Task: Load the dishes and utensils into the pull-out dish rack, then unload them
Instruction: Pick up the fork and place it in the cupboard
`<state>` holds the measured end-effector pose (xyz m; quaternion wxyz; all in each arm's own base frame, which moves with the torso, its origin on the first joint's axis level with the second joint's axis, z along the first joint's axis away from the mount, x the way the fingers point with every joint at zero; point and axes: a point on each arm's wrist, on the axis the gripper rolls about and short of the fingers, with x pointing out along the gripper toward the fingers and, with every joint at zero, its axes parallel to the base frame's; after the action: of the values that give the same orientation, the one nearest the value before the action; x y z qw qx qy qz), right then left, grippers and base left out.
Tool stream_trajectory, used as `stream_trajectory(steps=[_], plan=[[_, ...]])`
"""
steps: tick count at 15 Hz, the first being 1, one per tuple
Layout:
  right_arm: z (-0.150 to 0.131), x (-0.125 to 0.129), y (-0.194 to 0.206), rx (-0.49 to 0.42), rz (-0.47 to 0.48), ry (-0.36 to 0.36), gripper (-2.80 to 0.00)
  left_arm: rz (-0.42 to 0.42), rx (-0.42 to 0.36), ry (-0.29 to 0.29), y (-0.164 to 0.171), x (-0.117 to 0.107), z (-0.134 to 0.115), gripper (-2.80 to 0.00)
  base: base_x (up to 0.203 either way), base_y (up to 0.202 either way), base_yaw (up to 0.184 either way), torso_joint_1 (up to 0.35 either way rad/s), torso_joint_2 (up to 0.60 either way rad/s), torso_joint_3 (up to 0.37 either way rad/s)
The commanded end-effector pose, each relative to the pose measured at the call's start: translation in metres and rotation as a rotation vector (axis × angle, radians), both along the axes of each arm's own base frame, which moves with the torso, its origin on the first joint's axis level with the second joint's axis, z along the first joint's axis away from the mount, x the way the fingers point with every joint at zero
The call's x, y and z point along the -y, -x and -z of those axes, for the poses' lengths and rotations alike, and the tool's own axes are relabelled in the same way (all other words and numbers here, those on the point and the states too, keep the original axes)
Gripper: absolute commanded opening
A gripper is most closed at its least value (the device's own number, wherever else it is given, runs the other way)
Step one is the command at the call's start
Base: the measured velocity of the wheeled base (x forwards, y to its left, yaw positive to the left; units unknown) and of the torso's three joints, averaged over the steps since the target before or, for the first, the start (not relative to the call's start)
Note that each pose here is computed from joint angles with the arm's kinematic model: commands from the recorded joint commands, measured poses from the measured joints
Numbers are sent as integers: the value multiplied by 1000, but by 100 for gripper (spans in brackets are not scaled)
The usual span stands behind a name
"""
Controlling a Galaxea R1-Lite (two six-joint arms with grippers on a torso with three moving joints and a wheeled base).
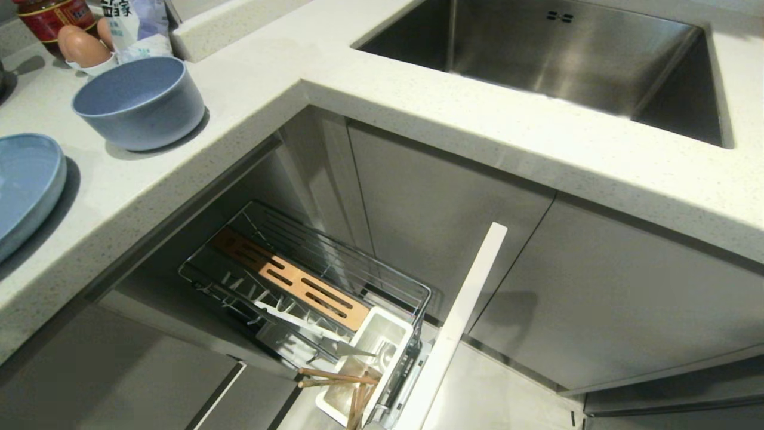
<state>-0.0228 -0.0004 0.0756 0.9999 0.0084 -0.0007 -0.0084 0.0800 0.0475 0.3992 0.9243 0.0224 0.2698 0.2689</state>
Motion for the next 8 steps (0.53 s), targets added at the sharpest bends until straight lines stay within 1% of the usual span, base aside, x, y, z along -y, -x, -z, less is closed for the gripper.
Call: stream_trajectory(steps=[1,2,4,6,7,8], plan=[[0,0,0,-1,0,0,-280,-31,-43,13,-7,-8,4,-280,0,0,0,0,0,0],[0,0,0,0,0,0,-280,-43,-68,10,-8,-12,6,-280,0,0,0,0,0,0],[0,0,0,-1,0,0,-280,-39,-124,8,-11,-16,10,-280,0,0,0,0,0,0],[0,0,0,0,0,0,-280,-15,-179,2,-13,-17,13,-280,0,0,0,0,0,0],[0,0,0,0,0,0,-280,-12,-193,5,-14,-18,15,0,0,0,0,0,0,0],[0,0,0,0,0,0,-280,-11,-198,8,-16,-20,15,0,0,0,0,0,0,0]])
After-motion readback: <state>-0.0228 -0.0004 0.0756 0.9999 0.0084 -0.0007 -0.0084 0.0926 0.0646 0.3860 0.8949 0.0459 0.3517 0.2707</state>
